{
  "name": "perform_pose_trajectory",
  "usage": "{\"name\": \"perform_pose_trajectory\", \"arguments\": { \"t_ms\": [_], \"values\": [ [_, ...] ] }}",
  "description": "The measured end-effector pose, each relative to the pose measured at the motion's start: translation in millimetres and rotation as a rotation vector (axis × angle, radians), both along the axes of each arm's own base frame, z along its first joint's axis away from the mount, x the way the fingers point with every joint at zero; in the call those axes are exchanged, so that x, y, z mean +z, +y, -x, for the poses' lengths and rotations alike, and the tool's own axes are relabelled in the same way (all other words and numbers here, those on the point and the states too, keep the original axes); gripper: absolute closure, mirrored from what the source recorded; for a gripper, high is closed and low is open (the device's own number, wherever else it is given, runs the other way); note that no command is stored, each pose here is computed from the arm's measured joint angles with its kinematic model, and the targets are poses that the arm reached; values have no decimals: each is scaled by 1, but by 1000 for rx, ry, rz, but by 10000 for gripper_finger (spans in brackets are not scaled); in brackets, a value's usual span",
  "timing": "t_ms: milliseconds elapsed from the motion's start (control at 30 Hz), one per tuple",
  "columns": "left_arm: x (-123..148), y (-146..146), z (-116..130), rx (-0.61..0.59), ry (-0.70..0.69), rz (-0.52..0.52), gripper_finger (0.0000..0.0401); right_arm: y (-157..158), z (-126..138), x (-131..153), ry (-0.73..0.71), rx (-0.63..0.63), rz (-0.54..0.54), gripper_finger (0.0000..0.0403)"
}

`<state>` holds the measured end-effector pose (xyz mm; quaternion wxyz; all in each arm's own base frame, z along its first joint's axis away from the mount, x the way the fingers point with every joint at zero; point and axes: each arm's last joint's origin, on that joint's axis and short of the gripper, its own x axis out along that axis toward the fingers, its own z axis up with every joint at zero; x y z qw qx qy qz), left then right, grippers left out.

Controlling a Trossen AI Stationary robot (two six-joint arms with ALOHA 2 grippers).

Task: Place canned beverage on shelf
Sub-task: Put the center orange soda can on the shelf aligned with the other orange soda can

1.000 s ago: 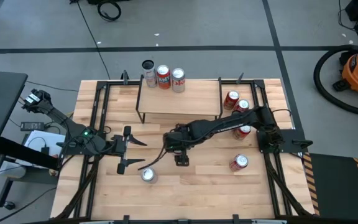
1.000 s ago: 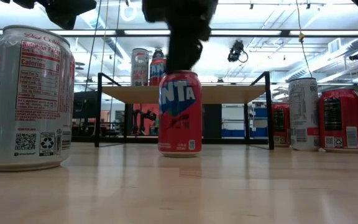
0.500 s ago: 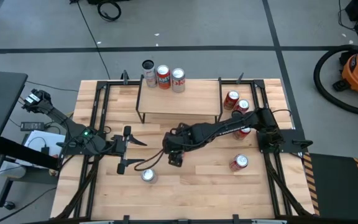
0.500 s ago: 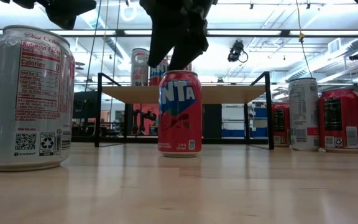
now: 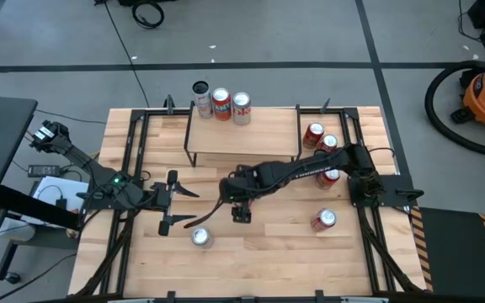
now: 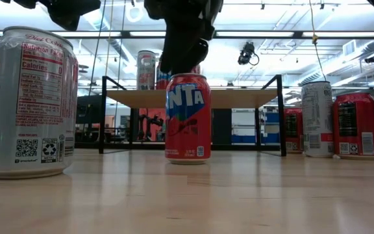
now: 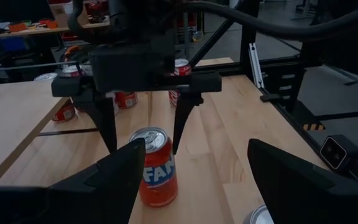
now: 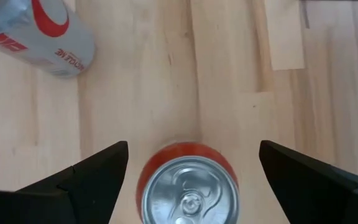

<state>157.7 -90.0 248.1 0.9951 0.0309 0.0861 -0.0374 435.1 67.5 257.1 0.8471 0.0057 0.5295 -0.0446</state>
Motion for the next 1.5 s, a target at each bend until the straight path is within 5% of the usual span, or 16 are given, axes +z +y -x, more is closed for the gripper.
{"name": "perform_pose_trajectory", "arguments": {
  "t_ms": [333,633,767,933,1133,1500],
  "values": [
    [1,0,0,0,-11,6,109,8,-1,1,-10,177,-26,30],
    [1,0,0,1,-9,11,109,21,-5,7,-85,351,81,30],
    [1,0,0,2,-7,10,109,26,-9,30,-173,262,154,30],
    [1,0,0,1,-7,9,109,29,-4,41,-167,67,52,30],
    [0,0,0,3,-1,16,109,31,3,26,-115,-128,90,30],
    [0,0,0,5,5,21,109,23,9,-18,-13,-240,29,30]
  ]
}}
